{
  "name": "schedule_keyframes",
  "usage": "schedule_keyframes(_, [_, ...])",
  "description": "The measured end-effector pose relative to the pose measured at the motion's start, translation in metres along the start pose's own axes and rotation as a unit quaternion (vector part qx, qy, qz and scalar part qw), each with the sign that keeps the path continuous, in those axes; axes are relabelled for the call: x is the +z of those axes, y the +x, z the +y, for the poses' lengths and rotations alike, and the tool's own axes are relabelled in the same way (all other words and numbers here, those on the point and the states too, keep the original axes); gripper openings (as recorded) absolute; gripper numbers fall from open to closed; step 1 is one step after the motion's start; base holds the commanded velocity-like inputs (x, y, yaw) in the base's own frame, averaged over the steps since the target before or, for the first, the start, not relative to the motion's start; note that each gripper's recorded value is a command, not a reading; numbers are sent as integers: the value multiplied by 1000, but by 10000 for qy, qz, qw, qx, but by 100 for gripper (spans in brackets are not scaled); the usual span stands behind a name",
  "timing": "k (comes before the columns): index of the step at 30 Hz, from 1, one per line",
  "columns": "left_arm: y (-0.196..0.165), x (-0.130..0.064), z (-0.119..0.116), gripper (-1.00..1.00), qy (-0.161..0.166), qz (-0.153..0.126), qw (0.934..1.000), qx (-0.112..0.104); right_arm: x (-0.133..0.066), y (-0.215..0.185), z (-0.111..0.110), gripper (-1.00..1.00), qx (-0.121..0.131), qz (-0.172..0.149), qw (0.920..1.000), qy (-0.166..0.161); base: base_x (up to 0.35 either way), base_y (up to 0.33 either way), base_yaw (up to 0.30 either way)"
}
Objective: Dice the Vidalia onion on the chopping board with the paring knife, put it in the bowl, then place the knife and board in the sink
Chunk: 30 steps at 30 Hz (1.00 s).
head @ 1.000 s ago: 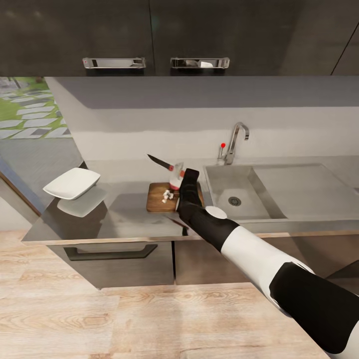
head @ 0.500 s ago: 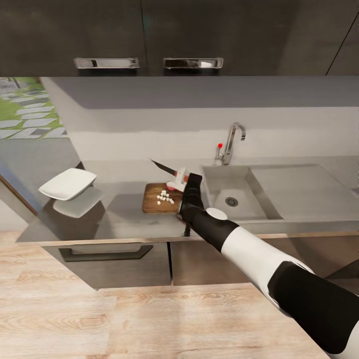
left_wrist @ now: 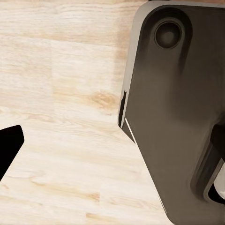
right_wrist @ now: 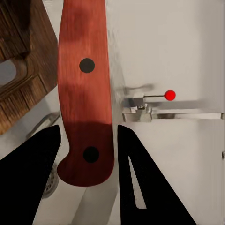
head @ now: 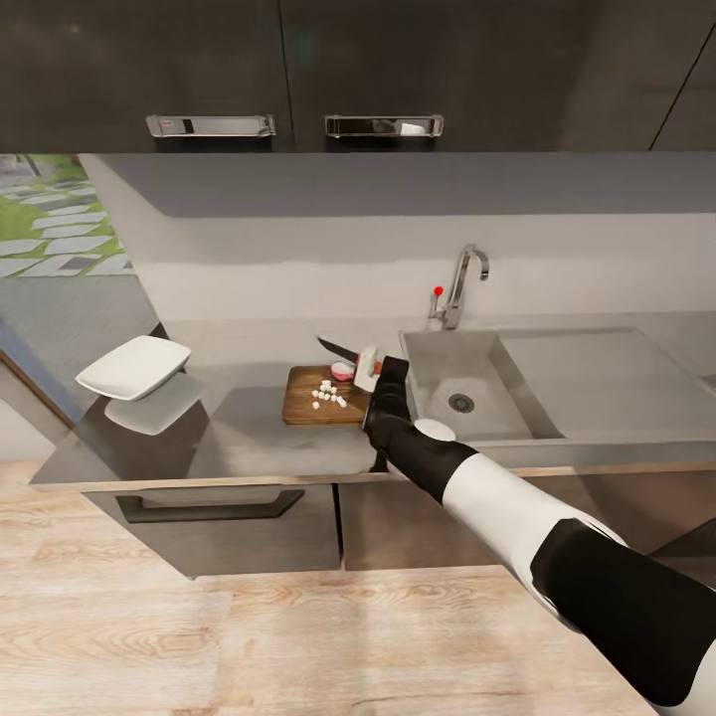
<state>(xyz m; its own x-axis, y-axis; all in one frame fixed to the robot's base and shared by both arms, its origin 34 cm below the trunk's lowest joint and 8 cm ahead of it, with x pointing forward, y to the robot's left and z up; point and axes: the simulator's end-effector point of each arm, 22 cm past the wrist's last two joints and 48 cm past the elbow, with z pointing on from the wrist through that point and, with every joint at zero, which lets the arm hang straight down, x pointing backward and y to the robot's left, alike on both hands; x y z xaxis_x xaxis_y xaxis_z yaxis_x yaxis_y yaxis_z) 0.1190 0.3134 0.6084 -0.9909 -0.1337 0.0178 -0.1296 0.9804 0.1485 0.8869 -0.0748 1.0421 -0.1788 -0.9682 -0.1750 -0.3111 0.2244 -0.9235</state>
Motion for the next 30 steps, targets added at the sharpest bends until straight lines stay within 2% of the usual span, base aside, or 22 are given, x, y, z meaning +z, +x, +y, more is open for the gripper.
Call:
schedule_keyframes(4, [0,0,0,100,0,0,10000,-1,0,0,7,-100,-7,-4,9999,-164,0,0,0])
schedule_keyframes(12, [0,0,0,100,0,0,10000,0,0,0,12,-100,-22,-2,9997,-244,0,0,0])
schedule_keyframes(15, [0,0,0,100,0,1,10000,-2,2,9,27,-100,-76,103,9987,-500,0,0,0])
schedule_keyframes(18, [0,0,0,100,0,0,10000,0,4,18,36,-100,-134,198,9978,-612,0,0,0])
schedule_keyframes(30, [0,0,0,100,0,0,10000,-2,5,20,38,-100,-159,216,9976,-631,0,0,0])
